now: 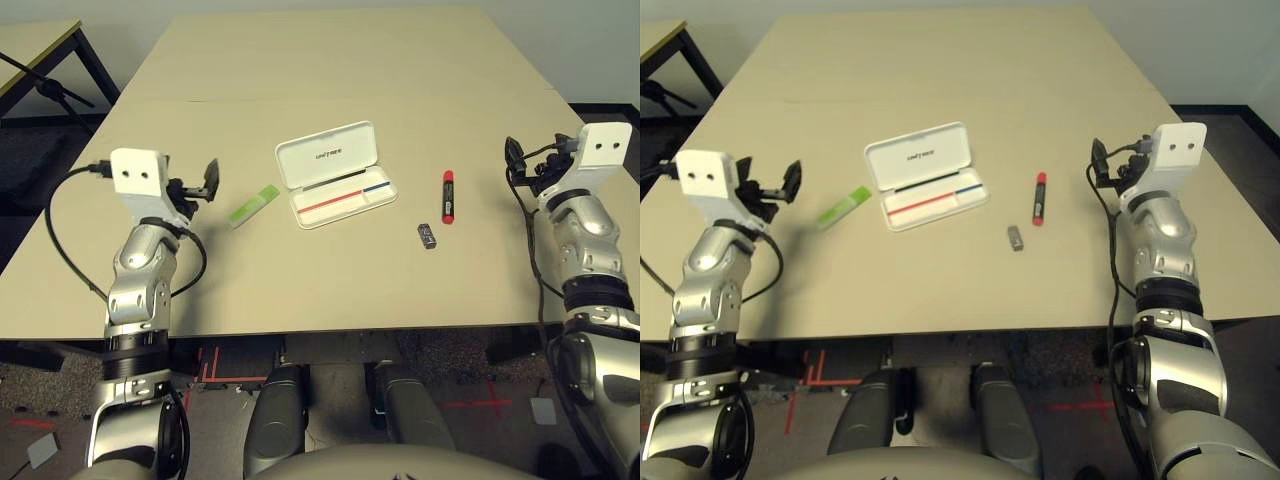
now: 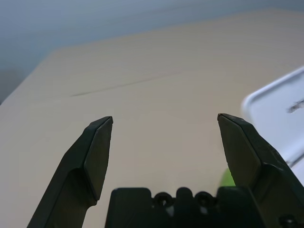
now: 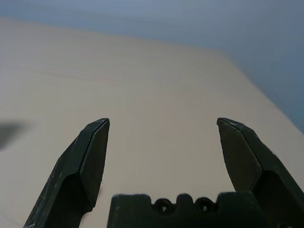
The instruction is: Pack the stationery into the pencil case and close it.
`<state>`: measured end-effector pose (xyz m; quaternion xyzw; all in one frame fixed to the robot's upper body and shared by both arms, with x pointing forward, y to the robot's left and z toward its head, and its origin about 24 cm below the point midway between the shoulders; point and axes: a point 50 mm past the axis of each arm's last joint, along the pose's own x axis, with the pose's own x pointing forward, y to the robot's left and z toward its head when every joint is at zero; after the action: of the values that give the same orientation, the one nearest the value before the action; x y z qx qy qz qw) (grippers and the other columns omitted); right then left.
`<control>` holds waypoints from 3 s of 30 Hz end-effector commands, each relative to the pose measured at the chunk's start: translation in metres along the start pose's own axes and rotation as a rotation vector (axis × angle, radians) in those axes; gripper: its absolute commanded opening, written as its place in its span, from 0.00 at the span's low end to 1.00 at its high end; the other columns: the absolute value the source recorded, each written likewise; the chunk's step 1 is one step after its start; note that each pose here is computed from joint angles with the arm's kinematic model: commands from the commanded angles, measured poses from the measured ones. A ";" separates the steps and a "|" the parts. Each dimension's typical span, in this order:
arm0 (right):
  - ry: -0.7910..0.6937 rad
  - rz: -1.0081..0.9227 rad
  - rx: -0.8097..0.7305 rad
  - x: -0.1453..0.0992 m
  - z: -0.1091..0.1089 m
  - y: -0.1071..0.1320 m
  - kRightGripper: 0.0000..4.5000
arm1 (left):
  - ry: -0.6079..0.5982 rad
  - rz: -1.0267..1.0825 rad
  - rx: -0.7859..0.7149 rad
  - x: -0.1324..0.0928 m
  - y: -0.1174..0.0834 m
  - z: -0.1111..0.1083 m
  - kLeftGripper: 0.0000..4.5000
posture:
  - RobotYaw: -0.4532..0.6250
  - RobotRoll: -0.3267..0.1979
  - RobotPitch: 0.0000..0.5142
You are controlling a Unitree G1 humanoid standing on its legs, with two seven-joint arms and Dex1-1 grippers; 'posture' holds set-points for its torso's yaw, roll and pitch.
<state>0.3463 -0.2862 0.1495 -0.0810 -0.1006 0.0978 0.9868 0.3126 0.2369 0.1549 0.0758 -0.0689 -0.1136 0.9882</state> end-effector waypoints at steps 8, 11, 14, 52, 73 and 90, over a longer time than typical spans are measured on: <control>0.009 0.568 -0.049 -0.008 0.031 0.010 1.00 | 0.127 -0.541 0.165 0.026 -0.044 0.016 0.99 | 0.34 0.62 0.28; 0.037 0.679 -0.054 -0.011 0.032 0.013 1.00 | 0.177 -0.660 0.246 0.031 -0.054 0.014 0.99 | 0.35 0.62 0.28; 0.064 0.782 -0.052 -0.014 0.032 0.015 1.00 | 0.229 -0.760 0.298 0.036 -0.063 0.013 0.99 | 0.35 0.62 0.27; 0.106 1.060 -0.057 -0.025 0.032 0.017 1.00 | 0.748 -1.067 0.500 0.061 -0.112 -0.020 0.86 | 0.33 0.62 0.22; 0.104 1.016 -0.054 -0.026 0.029 0.012 1.00 | 0.630 -1.106 0.565 0.060 -0.109 0.001 0.01 | 0.34 0.62 0.20; 0.171 0.973 -0.038 -0.032 0.025 -0.003 1.00 | 0.526 -1.206 0.684 0.019 -0.102 0.014 0.01 | 0.37 0.62 0.23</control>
<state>0.3115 -0.2885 0.1662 -0.1403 0.0216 0.5416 0.8286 0.3108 0.1314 0.1506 0.4276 0.2031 -0.5833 0.6600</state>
